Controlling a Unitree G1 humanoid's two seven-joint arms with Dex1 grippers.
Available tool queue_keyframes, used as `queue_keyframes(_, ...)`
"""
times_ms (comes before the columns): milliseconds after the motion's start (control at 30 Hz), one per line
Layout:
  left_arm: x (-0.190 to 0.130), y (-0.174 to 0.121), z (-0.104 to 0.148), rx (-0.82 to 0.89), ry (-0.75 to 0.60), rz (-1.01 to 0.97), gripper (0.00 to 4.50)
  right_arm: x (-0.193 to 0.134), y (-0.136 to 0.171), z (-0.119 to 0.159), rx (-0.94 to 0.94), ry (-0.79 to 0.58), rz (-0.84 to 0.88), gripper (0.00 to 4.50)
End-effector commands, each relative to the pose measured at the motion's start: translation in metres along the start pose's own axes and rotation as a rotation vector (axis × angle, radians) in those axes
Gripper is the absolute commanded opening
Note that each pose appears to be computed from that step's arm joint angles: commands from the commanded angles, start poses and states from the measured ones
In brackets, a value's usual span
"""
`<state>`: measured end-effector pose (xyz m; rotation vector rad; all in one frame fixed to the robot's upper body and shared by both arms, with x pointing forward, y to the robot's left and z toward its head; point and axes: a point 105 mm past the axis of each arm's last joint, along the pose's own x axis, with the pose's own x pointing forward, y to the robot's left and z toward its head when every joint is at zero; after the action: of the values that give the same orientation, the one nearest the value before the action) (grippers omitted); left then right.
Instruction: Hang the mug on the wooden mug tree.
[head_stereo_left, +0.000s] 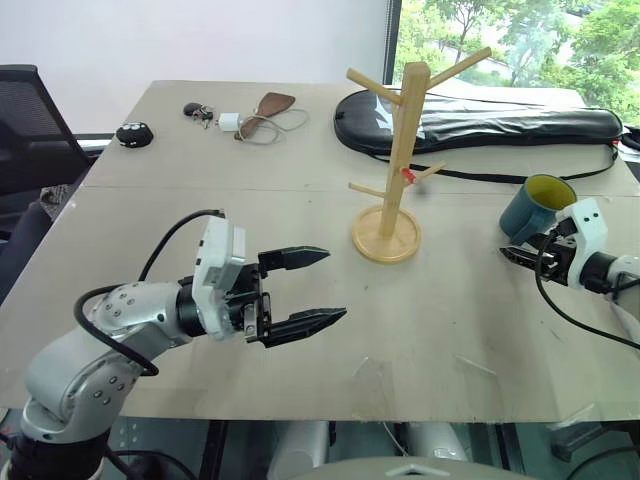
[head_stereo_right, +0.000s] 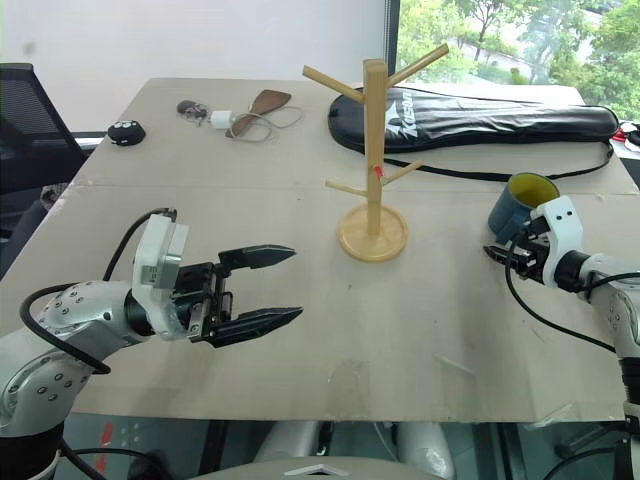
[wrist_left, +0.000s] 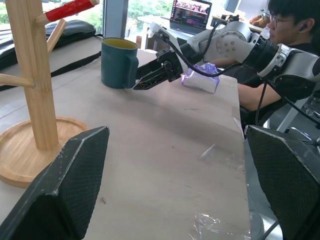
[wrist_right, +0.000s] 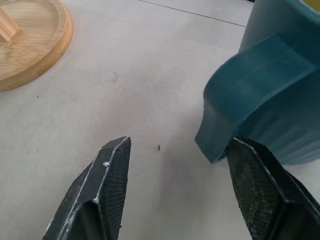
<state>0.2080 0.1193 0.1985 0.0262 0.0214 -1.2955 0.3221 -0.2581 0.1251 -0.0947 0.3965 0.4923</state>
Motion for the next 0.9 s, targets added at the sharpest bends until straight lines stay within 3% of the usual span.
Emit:
queue_keyframes(33,-0.003,-0.003,0.01,0.06,-0.013,0.002,4.5,-0.002,0.001,0.019,-0.048,-0.061,-0.008,2.92)
queue_keyframes(133,-0.004,-0.003,0.009,0.063,-0.011,0.007,4.5,0.001,0.002,0.021,-0.049,-0.082,-0.017,2.92)
queue_keyframes(233,-0.006,-0.003,0.009,0.064,-0.01,0.012,4.5,0.003,0.002,0.023,-0.05,-0.094,-0.021,2.13)
queue_keyframes(267,-0.006,-0.003,0.009,0.063,-0.009,0.014,4.5,0.004,0.002,0.024,-0.049,-0.095,-0.023,1.45)
queue_keyframes(300,-0.006,-0.003,0.008,0.058,-0.009,0.018,4.5,0.004,0.002,0.024,-0.048,-0.098,-0.025,1.45)
queue_keyframes(333,-0.007,-0.002,0.008,0.054,-0.011,0.022,4.5,0.005,0.001,0.024,-0.047,-0.1,-0.03,0.72)
queue_keyframes(433,-0.009,-0.002,0.007,0.037,-0.026,0.026,4.5,0.007,0.001,0.025,-0.049,-0.11,-0.033,0.04)
queue_keyframes(700,-0.014,-0.005,0.003,0.028,-0.029,0.026,4.5,0.003,0.009,0.036,-0.072,-0.151,-0.015,0.04)
queue_keyframes(900,-0.015,-0.004,0.004,0.043,-0.029,0.032,4.5,-0.03,0.067,0.067,-0.124,-0.198,0.16,0.04)
